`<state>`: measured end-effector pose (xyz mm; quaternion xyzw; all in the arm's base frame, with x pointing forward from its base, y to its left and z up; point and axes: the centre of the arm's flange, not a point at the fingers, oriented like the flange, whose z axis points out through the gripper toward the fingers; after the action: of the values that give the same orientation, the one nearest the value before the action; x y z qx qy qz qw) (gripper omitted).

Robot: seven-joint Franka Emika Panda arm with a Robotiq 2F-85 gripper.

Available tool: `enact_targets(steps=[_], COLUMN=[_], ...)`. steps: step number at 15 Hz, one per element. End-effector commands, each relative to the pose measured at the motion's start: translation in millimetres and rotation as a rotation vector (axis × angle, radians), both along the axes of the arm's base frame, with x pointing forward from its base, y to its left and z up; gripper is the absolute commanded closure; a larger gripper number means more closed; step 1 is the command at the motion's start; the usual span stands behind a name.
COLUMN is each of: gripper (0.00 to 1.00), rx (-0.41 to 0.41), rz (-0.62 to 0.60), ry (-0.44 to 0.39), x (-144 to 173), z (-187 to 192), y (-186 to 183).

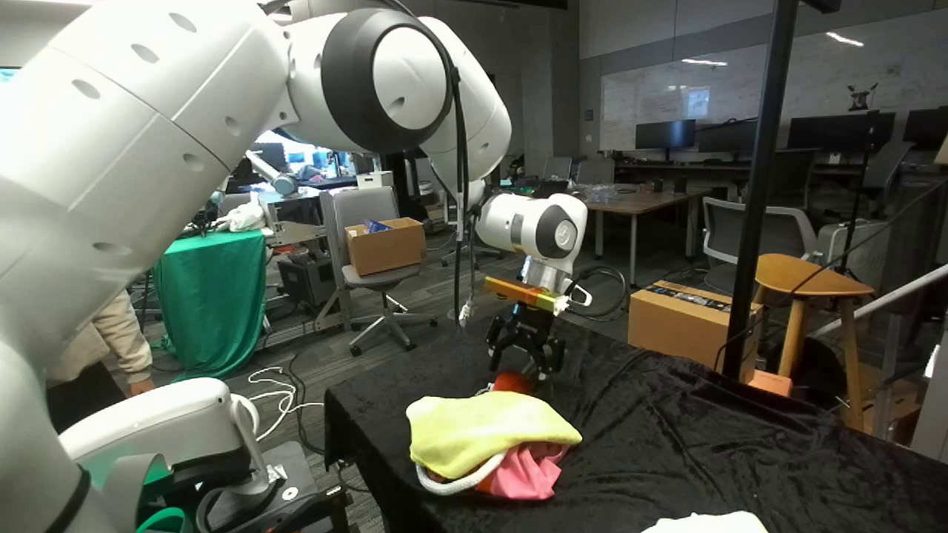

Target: Bunch up all the objects on the table

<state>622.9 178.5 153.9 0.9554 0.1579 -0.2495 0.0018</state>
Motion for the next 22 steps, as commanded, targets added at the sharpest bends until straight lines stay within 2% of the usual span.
enact_targets(steps=[1, 6, 13, 16, 22], gripper=[0.00, 0.00, 0.00, 0.00, 0.00], rx=[0.012, 0.014, 0.045, 0.030, 0.002], rz=[-0.016, -0.063, -0.323, -0.468, -0.767], ry=[-0.001, -0.065, -0.216, -0.273, -0.315], x=[9, 10, 20, 21, 6], z=[6, 25, 68, 68, 38], y=[3, -19, -92, -123, -183])
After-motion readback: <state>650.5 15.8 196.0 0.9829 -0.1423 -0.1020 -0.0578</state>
